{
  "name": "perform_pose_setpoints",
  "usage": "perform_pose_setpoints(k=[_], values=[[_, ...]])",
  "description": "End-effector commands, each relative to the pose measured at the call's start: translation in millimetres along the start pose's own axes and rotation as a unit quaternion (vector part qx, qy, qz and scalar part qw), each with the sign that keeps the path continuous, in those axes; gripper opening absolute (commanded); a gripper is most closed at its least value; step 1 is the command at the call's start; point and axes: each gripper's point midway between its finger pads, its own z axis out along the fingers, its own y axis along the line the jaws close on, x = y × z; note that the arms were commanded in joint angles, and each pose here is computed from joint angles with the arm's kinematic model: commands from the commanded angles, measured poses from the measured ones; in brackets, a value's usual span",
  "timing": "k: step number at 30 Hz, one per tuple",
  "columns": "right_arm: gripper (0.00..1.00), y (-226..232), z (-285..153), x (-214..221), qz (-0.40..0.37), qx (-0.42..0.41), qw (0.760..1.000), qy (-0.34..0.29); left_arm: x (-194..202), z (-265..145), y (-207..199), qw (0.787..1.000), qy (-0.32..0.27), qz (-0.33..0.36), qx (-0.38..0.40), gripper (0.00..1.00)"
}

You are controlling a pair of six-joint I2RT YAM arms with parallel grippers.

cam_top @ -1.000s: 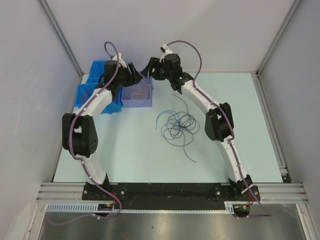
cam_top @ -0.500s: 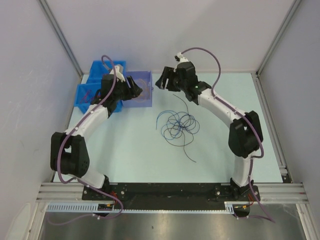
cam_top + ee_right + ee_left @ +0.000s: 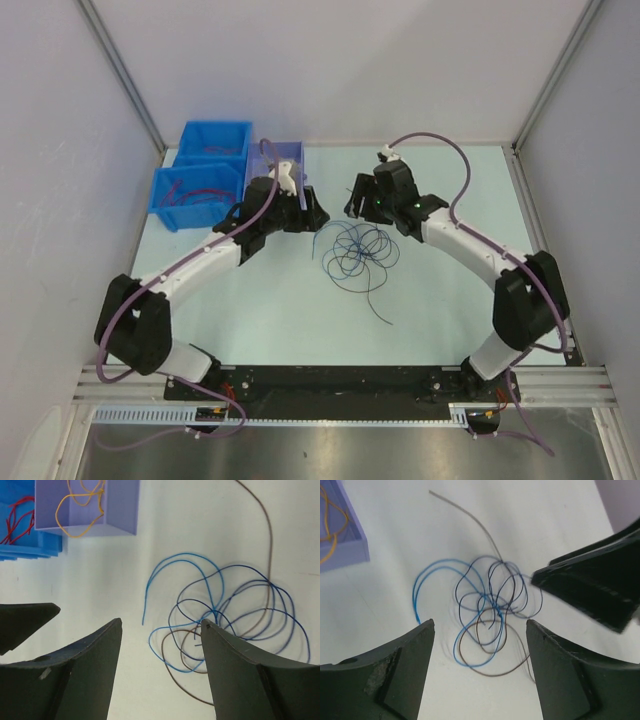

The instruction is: Untangle the cables

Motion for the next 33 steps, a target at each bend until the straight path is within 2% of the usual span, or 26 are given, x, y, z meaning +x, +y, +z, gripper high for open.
perform_pose_setpoints(k=[1, 5, 14, 20, 28, 33], values=[[0.7, -25, -42, -10, 0.019, 0.042, 0.998, -0.037, 22, -7, -4, 1.0, 0.0, 0.011, 0.01, 0.8], [0.7, -48, -62, 5, 0.026, 0.063, 0.997, -0.037, 57, -6, -2, 0.999, 0.028, 0.01, 0.023, 0.8], [0.7, -90, -93, 45, 0.03, 0.094, 0.995, -0.023, 104, 9, 4, 0.996, 0.077, 0.001, 0.038, 0.79], [0.71, -102, -104, 50, 0.035, 0.099, 0.994, -0.029, 137, 18, 5, 0.993, 0.11, 0.003, 0.048, 0.75], [0.7, -104, -105, 53, 0.03, 0.095, 0.995, -0.027, 151, 29, 4, 0.992, 0.119, 0.009, 0.047, 0.71], [0.7, -106, -104, 56, 0.029, 0.096, 0.995, -0.024, 160, 37, 12, 0.991, 0.128, 0.008, 0.032, 0.63]])
